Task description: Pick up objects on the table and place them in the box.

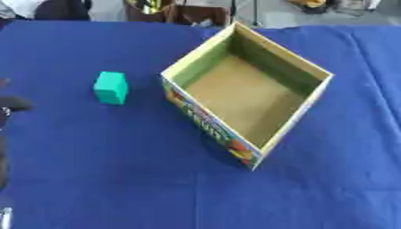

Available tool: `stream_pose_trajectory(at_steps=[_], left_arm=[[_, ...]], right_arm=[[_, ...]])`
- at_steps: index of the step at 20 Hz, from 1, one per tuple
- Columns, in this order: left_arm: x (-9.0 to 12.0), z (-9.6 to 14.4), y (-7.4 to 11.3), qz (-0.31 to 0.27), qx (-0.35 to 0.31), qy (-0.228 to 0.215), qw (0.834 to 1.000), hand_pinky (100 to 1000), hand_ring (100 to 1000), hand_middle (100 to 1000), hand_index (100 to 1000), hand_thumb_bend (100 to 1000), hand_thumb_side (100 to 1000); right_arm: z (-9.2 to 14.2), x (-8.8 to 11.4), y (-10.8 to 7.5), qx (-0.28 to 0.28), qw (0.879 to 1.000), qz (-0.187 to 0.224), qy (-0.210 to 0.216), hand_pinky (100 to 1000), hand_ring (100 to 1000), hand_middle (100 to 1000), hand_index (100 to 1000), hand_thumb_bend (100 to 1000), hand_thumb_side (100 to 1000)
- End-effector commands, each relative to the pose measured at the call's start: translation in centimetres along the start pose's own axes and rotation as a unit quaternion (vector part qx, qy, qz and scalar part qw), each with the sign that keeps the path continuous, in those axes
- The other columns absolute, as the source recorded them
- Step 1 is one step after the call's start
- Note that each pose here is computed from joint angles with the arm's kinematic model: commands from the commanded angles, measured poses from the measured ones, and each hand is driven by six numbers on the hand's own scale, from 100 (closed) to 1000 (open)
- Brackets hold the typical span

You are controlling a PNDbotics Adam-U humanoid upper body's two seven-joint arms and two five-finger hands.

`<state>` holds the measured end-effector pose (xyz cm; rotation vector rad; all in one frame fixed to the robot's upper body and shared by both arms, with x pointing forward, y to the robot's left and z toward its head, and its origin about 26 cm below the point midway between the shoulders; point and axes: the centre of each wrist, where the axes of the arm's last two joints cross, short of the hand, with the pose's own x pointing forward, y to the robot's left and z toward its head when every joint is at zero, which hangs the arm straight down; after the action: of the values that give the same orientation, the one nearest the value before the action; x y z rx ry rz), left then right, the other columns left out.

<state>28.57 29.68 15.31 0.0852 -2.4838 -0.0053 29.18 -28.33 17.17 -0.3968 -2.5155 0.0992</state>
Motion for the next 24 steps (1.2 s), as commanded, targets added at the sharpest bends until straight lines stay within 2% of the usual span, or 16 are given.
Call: stream_pose_trajectory(at_steps=[1, 13, 14, 19, 24], left_arm=[[0.7, -0.5, 0.3, -0.009, -0.004, -0.014, 1.000, 614, 571, 684, 812, 202, 997], [0.7, -0.5, 0.8, -0.024, 0.003, -0.013, 1.000, 620, 576, 692, 818, 216, 999], [0.7, -0.4, 0.9, -0.026, 0.003, -0.013, 1.000, 645, 603, 733, 866, 267, 1000], [1.4, 0.3, 3.9, -0.106, -0.032, -0.003, 0.994, 666, 627, 763, 885, 330, 996], [2.7, -0.8, 6.3, -0.186, -0.092, -0.003, 0.978, 678, 647, 781, 895, 374, 990]], right_arm=[[-0.4, 0.4, -0.4, 0.004, 1.000, 0.007, -0.015, 902, 880, 702, 830, 100, 827], [-0.4, 0.4, -0.4, 0.008, 1.000, 0.008, -0.016, 907, 895, 725, 841, 100, 831], [-0.4, 0.4, -0.4, 0.009, 1.000, 0.009, -0.016, 912, 901, 733, 845, 100, 841], [0.0, 0.3, -0.8, 0.028, 0.999, 0.022, -0.012, 913, 902, 731, 844, 100, 841], [0.1, 0.3, -0.8, 0.031, 0.999, 0.023, -0.008, 913, 901, 730, 844, 100, 839]])
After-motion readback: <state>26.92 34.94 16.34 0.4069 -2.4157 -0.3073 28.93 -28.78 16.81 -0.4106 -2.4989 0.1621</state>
